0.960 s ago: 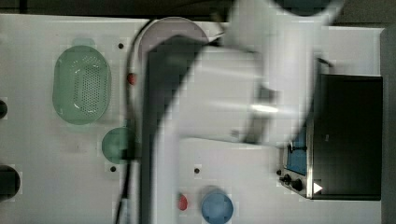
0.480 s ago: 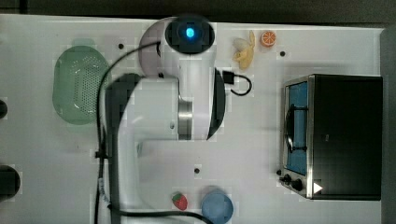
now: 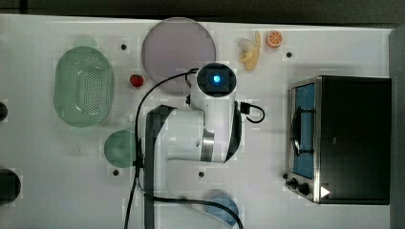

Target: Pick Ketchup from oven and place it on table.

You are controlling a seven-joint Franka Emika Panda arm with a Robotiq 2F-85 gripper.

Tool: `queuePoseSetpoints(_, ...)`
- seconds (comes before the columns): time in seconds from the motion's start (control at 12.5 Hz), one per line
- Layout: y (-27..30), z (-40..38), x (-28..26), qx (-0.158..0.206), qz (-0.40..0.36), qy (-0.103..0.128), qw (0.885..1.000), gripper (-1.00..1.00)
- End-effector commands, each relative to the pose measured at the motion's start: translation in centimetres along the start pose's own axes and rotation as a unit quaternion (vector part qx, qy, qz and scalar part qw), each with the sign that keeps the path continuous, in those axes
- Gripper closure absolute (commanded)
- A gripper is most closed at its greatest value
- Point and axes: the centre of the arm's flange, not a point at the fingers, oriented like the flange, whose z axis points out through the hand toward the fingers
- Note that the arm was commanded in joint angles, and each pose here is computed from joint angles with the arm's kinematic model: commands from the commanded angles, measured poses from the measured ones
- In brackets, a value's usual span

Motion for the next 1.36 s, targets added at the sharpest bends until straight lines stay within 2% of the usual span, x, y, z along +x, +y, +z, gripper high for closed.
queuePoseSetpoints(0.08,2.3,1.0,1.8,0.027,0.029,0.031,0.999,-0.27)
queuePoseSetpoints(0.24,2.5,3.3,2.0,0.031,0.03,0.041,0.998,-0.27)
queuePoseSetpoints(0.32,2.4,4.2,2.1,0.031,0.031,0.045,0.998,-0.34)
queuePoseSetpoints(0.56,1.9,5.3,2.4,0.032,0.034,0.05,0.998,-0.97)
queuePoseSetpoints(0.96,1.0,-5.7,1.9,0.104,0.031,0.086,0.99,-1.0)
queuePoseSetpoints(1.36,2.8,-19.7,0.0,0.14,0.022,0.087,0.986,-1.0)
